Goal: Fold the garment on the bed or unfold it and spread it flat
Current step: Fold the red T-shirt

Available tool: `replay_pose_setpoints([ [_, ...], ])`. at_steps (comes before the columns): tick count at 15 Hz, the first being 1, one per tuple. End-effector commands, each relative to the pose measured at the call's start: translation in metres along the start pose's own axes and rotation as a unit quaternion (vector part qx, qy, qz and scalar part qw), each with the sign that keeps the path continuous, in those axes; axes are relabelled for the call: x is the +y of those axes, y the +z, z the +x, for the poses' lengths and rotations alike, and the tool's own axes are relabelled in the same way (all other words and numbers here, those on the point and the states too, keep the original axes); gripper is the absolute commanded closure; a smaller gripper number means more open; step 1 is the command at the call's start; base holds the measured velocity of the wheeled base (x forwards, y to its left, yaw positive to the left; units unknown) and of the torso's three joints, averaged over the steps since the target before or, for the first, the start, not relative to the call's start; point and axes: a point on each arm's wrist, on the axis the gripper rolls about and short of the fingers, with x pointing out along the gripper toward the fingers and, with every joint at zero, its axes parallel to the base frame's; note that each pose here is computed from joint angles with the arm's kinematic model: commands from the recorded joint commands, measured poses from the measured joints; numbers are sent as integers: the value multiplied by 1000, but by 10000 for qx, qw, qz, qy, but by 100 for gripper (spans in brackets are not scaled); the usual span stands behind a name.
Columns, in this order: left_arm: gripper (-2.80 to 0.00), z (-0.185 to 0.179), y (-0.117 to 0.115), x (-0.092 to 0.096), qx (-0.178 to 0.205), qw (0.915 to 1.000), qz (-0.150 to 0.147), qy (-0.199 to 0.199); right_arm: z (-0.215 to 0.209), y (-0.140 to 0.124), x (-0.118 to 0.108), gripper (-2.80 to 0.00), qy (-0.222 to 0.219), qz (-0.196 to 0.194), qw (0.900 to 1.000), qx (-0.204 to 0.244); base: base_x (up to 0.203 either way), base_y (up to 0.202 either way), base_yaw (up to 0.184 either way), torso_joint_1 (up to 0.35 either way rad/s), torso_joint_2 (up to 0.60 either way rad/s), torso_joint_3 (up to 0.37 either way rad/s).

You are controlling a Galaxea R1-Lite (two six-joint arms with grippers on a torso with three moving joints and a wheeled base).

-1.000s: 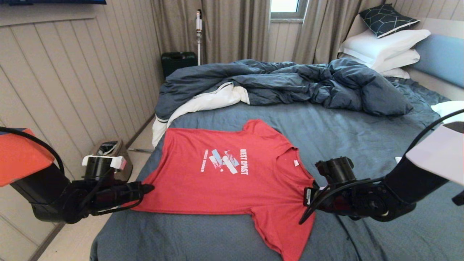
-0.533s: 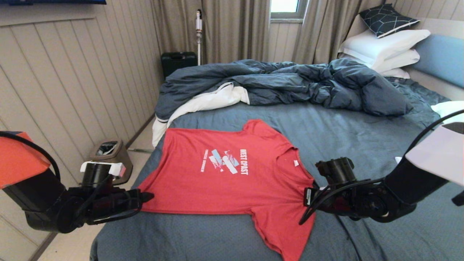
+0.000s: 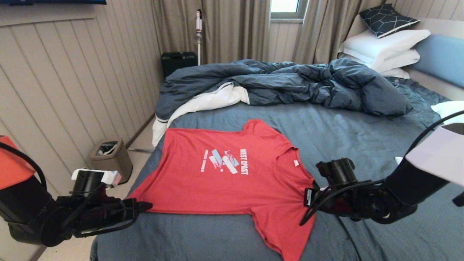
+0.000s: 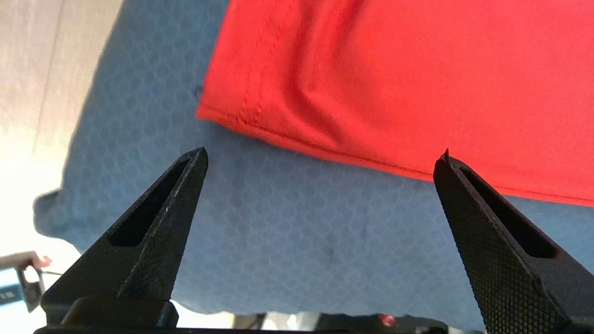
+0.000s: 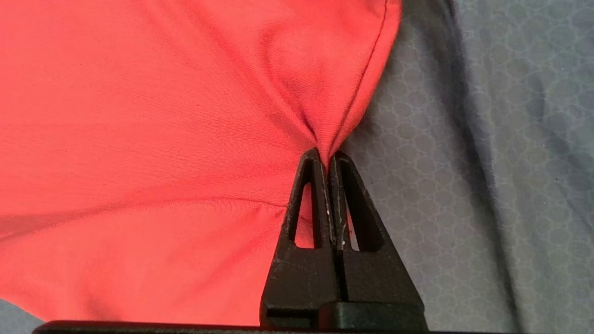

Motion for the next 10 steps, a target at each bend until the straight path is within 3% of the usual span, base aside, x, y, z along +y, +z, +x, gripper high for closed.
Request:
replay_pose_setpoints([
  [1, -280, 0, 3, -1, -56, 10000, -46, -25, 0, -1, 0, 0, 3, 8, 10000, -4, 0, 0, 0, 0, 0, 0],
  [6, -280, 16, 17, 3, -95, 9994, -314, 111, -1, 0, 0, 0, 8, 8, 10000, -26, 0, 0, 0, 0, 0, 0],
  [10, -280, 18, 14, 6, -20, 9992, -370, 170, -2, 1, 1, 0, 17, 3, 10000, -31, 0, 0, 0, 0, 0, 0],
])
